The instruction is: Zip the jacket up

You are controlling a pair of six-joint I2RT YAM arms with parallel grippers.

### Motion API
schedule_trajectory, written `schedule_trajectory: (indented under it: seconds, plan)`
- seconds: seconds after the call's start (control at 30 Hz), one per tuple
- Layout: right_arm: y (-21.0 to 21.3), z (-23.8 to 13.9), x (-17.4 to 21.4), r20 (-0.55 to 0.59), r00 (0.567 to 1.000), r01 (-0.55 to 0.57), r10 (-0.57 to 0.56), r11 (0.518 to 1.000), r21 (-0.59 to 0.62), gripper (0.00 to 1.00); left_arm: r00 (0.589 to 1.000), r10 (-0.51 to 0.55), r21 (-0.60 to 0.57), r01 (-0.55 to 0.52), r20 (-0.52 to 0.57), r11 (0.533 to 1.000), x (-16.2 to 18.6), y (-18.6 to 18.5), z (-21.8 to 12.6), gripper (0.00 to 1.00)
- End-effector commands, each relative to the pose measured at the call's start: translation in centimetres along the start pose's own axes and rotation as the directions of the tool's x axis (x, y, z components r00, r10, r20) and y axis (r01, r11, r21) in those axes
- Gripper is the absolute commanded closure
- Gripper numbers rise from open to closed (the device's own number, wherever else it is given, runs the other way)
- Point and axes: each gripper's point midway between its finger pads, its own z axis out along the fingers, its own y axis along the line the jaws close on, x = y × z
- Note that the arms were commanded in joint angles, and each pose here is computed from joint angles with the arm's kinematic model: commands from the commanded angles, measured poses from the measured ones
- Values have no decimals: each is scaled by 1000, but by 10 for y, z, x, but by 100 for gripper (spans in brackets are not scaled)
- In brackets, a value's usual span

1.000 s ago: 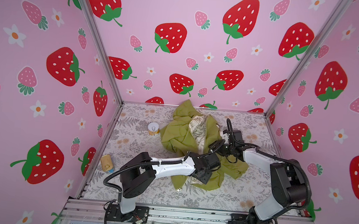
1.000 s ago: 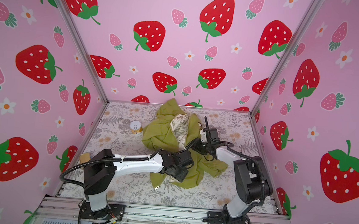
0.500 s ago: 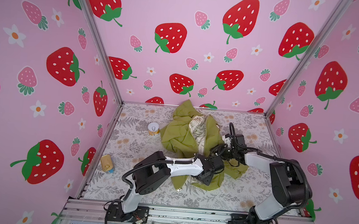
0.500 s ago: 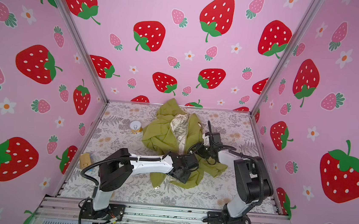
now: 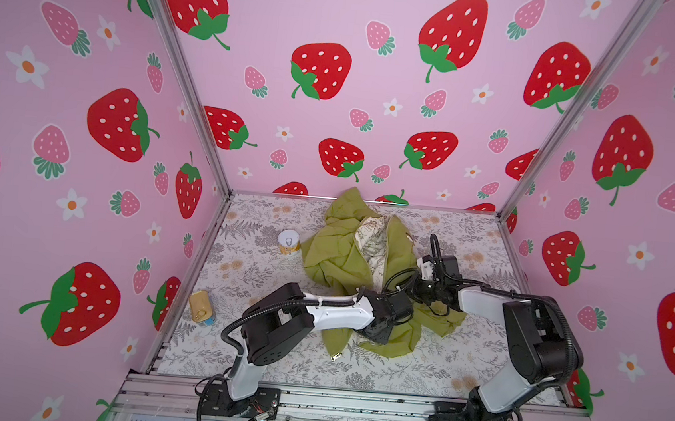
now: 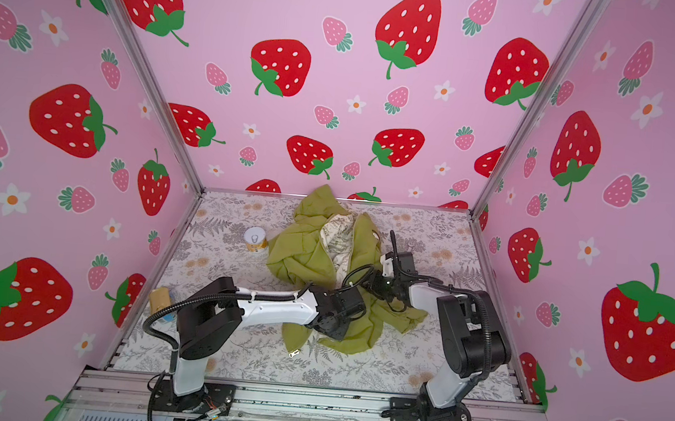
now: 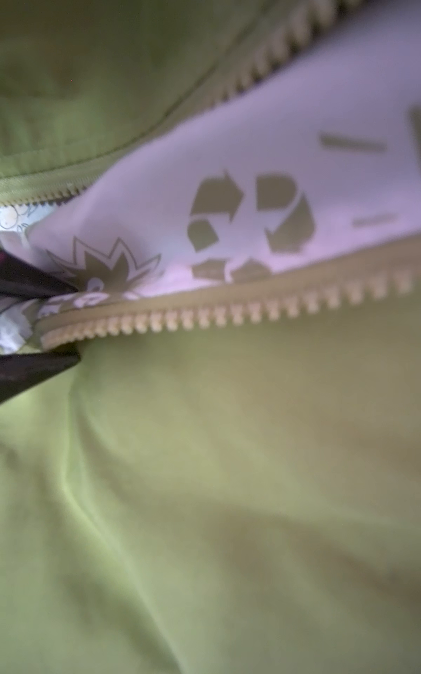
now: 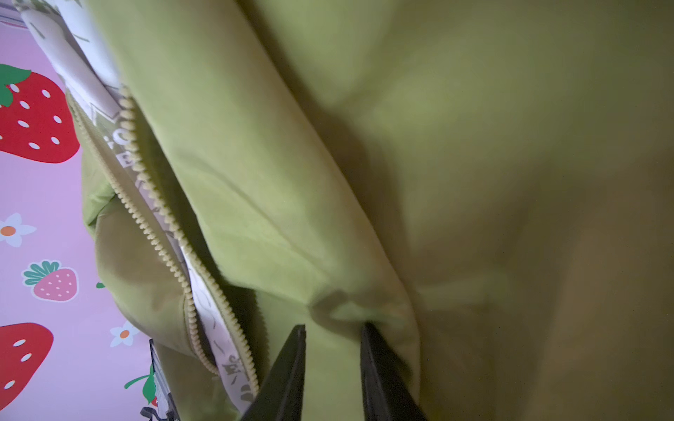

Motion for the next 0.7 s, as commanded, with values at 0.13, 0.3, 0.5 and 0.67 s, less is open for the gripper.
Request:
schedule_trajectory:
  seconds: [0.13,0.3,0.5,0.67]
  plan:
    - [-14,5,5,-12,1000,-9,9,1000,30,73,999,-26,54,25,28,998,-6,4,-18,91]
    - [-18,7,4,-15,1000,-10,11,999,41,74,994,-65,208,45,90,977,-11,-3,-46,98]
    - [-18,7,1,-11,1000,-10,11,999,49,75,972,-206,414,143,111,899,-9,8,-66,100]
    - [-16,6,-4,-4,1000,-5,5,998,56,75,957,-280,490,208,77,847,4,19,-63,100]
